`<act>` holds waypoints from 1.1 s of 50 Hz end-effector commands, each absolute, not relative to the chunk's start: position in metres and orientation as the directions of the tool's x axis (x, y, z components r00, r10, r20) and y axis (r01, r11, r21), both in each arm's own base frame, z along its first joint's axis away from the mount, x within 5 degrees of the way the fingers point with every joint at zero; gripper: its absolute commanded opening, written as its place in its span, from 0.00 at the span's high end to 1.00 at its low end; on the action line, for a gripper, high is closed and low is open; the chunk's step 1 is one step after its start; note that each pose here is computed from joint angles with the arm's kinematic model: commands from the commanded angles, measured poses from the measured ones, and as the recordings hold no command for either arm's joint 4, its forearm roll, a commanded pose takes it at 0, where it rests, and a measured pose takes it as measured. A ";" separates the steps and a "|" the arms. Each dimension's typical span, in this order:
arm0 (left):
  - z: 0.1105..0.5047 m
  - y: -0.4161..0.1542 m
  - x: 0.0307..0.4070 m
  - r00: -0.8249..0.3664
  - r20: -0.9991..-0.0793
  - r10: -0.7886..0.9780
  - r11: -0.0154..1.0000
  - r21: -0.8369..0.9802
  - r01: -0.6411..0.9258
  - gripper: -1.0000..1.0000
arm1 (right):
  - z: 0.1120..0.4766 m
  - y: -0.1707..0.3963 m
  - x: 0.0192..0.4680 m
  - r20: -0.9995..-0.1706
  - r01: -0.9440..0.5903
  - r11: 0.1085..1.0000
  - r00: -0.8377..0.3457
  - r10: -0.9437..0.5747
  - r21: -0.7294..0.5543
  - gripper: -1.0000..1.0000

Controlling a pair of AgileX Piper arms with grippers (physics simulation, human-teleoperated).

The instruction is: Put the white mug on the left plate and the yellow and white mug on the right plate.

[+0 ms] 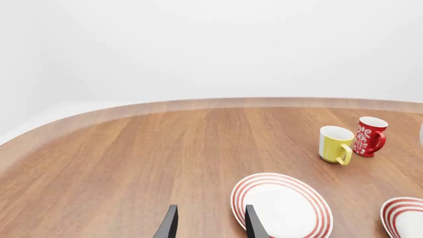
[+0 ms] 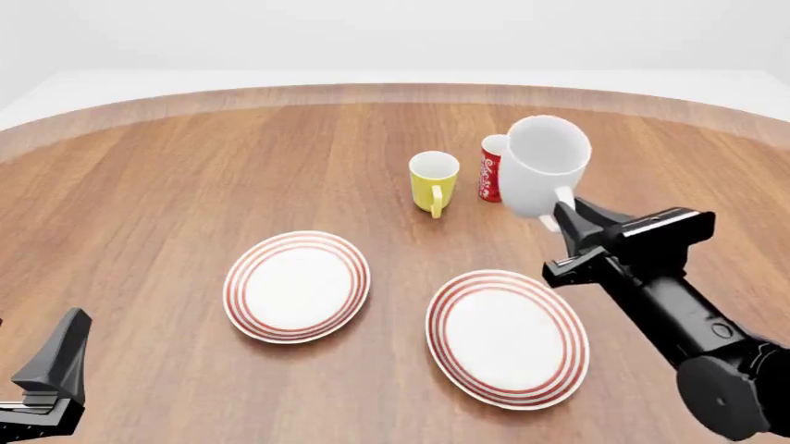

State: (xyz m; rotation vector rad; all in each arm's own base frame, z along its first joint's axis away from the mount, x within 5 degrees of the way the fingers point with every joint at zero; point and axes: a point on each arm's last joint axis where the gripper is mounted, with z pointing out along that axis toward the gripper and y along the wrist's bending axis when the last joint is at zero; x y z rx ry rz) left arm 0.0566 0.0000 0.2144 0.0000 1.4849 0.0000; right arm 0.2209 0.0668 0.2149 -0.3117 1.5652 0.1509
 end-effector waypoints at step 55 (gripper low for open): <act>0.214 0.000 0.057 0.086 -0.996 0.000 1.000 0.000 0.000 0.00 | 0.219 0.198 0.235 -0.992 -0.639 0.760 0.083 -0.091 -0.122 1.00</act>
